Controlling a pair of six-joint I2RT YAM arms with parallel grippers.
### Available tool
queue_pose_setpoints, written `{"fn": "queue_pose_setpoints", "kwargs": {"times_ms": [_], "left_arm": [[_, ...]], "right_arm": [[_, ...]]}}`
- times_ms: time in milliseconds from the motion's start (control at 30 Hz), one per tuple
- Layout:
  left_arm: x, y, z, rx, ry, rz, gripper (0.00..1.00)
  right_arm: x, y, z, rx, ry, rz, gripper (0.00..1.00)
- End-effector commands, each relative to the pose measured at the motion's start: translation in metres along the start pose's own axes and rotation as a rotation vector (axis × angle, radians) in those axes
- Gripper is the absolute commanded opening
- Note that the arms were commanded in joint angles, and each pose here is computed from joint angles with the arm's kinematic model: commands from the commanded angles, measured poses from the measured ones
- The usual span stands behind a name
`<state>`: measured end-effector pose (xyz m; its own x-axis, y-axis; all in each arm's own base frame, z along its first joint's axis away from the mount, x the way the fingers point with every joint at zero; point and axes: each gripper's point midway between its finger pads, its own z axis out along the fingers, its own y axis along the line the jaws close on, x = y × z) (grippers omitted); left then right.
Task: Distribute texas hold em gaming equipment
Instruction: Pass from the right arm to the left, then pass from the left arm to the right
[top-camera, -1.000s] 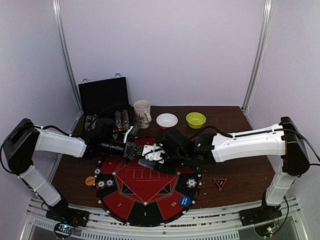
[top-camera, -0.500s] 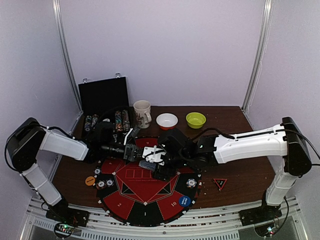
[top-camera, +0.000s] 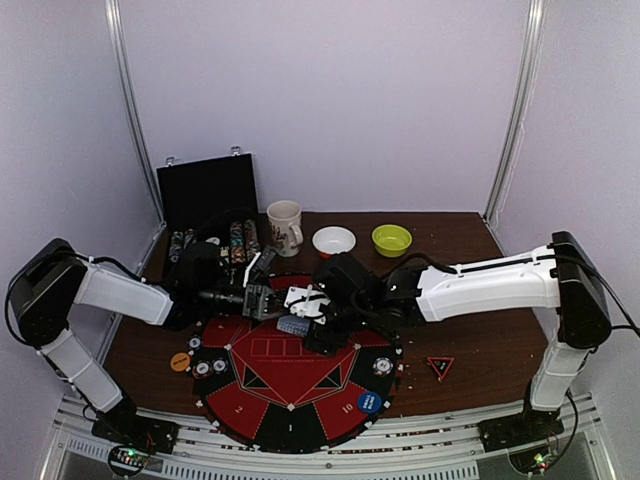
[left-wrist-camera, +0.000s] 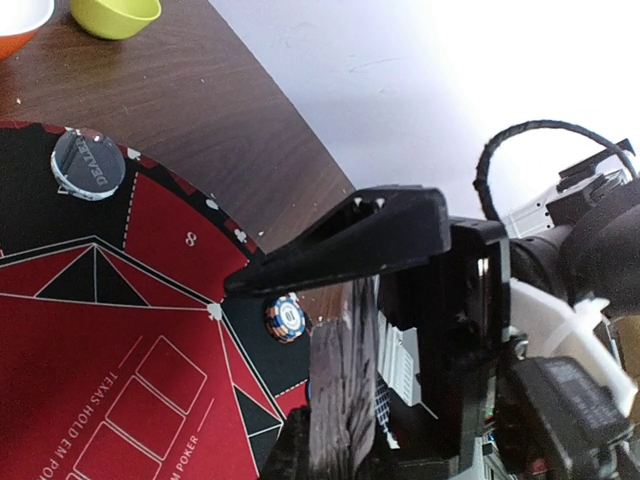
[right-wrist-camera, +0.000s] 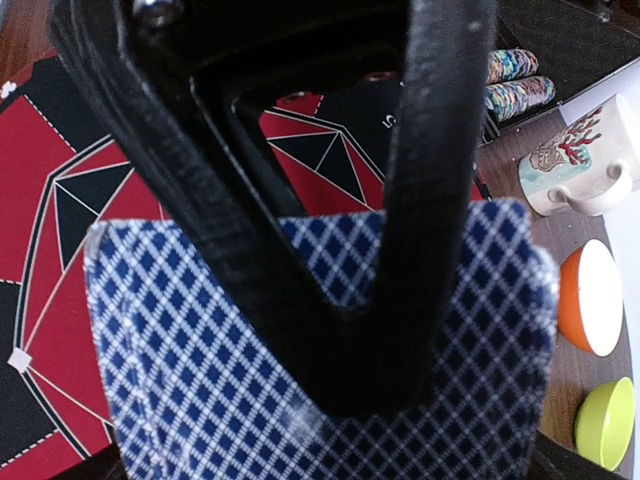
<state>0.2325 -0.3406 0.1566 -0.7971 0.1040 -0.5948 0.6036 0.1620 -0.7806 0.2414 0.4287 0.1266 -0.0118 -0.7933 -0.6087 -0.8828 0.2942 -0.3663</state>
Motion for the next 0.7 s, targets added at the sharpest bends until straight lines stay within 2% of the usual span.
{"fn": "queue_pose_setpoints", "kwargs": {"times_ms": [0, 233, 300, 500, 667], "left_arm": [[-0.011, -0.016, -0.002, 0.070, -0.036, 0.023, 0.00], [-0.009, -0.013, 0.000, 0.076, -0.026, 0.012, 0.00], [-0.009, -0.010, 0.001, 0.071, -0.023, 0.009, 0.06], [-0.006, -0.006, 0.002, 0.055, -0.009, 0.011, 0.21], [-0.010, -0.010, 0.001, 0.053, -0.013, 0.031, 0.33]], "right_arm": [[-0.004, -0.014, -0.001, 0.061, 0.010, -0.012, 0.90], [-0.009, -0.014, -0.007, 0.060, -0.007, -0.031, 0.69], [-0.010, -0.012, -0.008, 0.049, -0.008, -0.036, 0.62], [-0.016, -0.008, -0.011, 0.030, -0.027, -0.038, 0.56], [-0.015, -0.008, -0.011, 0.034, -0.027, -0.036, 0.56]]}}
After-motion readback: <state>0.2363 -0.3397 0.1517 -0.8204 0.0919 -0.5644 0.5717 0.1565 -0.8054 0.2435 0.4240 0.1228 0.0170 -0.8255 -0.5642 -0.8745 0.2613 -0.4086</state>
